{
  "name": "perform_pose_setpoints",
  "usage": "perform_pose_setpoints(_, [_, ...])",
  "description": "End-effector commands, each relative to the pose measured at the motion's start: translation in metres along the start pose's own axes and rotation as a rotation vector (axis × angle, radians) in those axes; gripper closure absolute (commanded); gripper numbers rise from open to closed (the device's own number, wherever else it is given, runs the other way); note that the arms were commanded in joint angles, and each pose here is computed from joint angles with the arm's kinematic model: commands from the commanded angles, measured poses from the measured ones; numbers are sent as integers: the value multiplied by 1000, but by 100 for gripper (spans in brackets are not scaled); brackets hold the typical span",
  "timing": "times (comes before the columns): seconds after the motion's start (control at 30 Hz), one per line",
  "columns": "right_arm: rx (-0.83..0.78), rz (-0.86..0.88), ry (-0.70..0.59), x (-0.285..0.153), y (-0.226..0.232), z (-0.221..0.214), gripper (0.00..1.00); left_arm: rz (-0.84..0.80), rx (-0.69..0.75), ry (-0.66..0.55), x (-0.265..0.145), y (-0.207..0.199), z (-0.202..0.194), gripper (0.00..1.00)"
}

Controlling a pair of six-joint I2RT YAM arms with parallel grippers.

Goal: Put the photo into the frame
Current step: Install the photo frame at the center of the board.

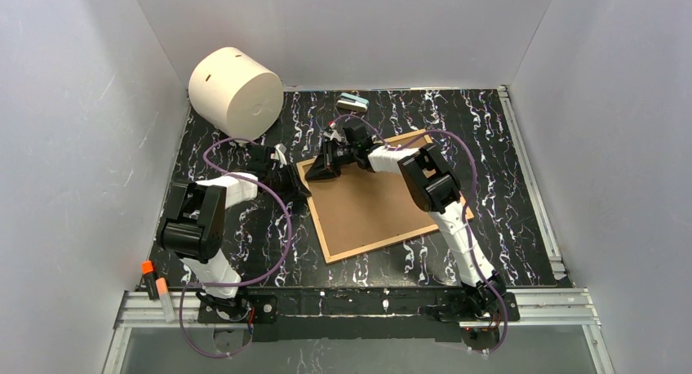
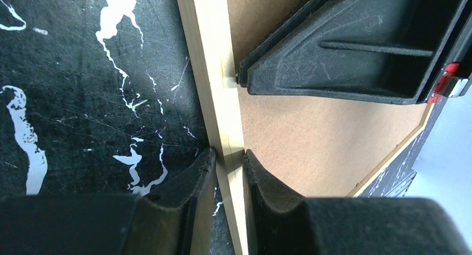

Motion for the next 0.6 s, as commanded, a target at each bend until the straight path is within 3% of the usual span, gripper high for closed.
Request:
perform_pose_setpoints(0.0, [-37,28,7,8,8,3,82,212,-35,74,-3,52,-28,83])
perform_pose_setpoints(0.3, [1,-69,23,11,-16,-4,83,214,-38,79,-2,55,-30,83])
perform_pose_setpoints(0.57, [-65,-243,52,9,-25,-10,80,221,-37,72,-2,57,-28,83])
Point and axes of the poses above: each gripper's point midway between its finger pads, its own x axis out along the fingers, its own y axis along the line the jaws close on, z = x × y, the point moved 4 cm from there along -x, back along the fingers, and after that the axes turned 15 degrees about -x, right-handed, at the moved point
